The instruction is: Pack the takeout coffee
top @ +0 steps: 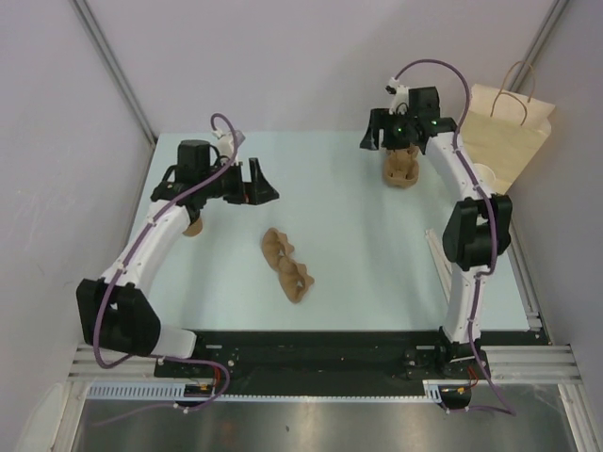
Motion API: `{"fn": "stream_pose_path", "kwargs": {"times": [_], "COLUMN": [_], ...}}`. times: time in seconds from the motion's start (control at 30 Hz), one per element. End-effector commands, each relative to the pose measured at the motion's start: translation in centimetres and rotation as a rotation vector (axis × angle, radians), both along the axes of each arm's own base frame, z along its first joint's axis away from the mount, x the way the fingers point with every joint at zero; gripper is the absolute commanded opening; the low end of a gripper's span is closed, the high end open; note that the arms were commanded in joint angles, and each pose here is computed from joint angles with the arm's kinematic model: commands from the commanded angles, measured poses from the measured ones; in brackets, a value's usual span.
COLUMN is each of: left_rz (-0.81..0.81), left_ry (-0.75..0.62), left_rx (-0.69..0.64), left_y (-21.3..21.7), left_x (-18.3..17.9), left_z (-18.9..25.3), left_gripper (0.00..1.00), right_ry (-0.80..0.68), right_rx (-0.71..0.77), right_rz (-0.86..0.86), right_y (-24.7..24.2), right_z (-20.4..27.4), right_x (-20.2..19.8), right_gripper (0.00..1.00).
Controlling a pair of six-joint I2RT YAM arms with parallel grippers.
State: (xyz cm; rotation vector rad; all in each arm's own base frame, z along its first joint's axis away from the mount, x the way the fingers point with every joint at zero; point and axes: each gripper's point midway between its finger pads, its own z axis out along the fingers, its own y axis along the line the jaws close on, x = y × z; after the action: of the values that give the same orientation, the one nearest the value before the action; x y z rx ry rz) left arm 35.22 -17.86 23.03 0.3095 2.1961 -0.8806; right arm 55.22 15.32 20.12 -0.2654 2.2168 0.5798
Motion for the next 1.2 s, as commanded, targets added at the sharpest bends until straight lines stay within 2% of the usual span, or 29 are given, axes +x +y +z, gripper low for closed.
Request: {"fn": "stream_pose_path", "kwargs": {"times": [0.0,0.17,0.2,0.3,0.43,0.67,0.93,1.0,1.03,1.13,1.17], "left_rz": [0.010,0.062,0.074,0.136,0.174,0.194,0.249,0.254,0.254,0.256,0.258], "left_ry": [-0.128,-0.115,-0.139,-0.132,-0.121,-0.136,-0.140,-0.124,-0.126,-0.130,-0.134], "left_rx": [-0.031,-0.086,-0.087,-0.080,-0.085,-0.075,-0.053,-0.048,-0.049,-0.050,-0.048], "left_y": [2.5,5.0,5.4,7.1,7.8,8.2,9.5,9.6,9.7,9.7,9.7], "left_x": [-1.5,-3.7,-4.2,-4.8,-5.8,-6.6,-6.9,-7.1,-7.1,-7.3,-7.4], "left_z": [3.4,3.3,3.9,3.1,2.4,2.4,2.3,2.2,2.5,2.9,3.0], "left_gripper": [0.99,0.99,0.99,0.99,0.99,1.00,0.99,1.00,0.99,0.99,1.00], "right_ry": [0.055,0.262,0.263,0.287,0.286,0.308,0.322,0.330,0.332,0.330,0.329], "right_rx": [0.068,0.053,0.048,0.003,-0.060,-0.133,-0.214,-0.219,-0.218,-0.217,-0.212], "right_rz": [0.360,0.587,0.647,0.755,0.852,0.892,0.840,0.833,0.835,0.828,0.825], "right_y": [8.4,13.1,14.6,16.4,18.2,19.4,20.1,20.1,20.1,20.2,20.3], "right_z": [3.0,-1.7,-1.5,-3.0,-4.3,-6.7,-9.8,-10.3,-10.4,-10.3,-10.1], "right_x": [-11.3,-22.3,-24.7,-29.2,-32.6,-34.2,-33.3,-33.1,-33.1,-32.8,-32.7], "right_gripper": [0.76,0.75,0.75,0.74,0.70,0.57,0.53,0.48,0.45,0.28,0.14]}}
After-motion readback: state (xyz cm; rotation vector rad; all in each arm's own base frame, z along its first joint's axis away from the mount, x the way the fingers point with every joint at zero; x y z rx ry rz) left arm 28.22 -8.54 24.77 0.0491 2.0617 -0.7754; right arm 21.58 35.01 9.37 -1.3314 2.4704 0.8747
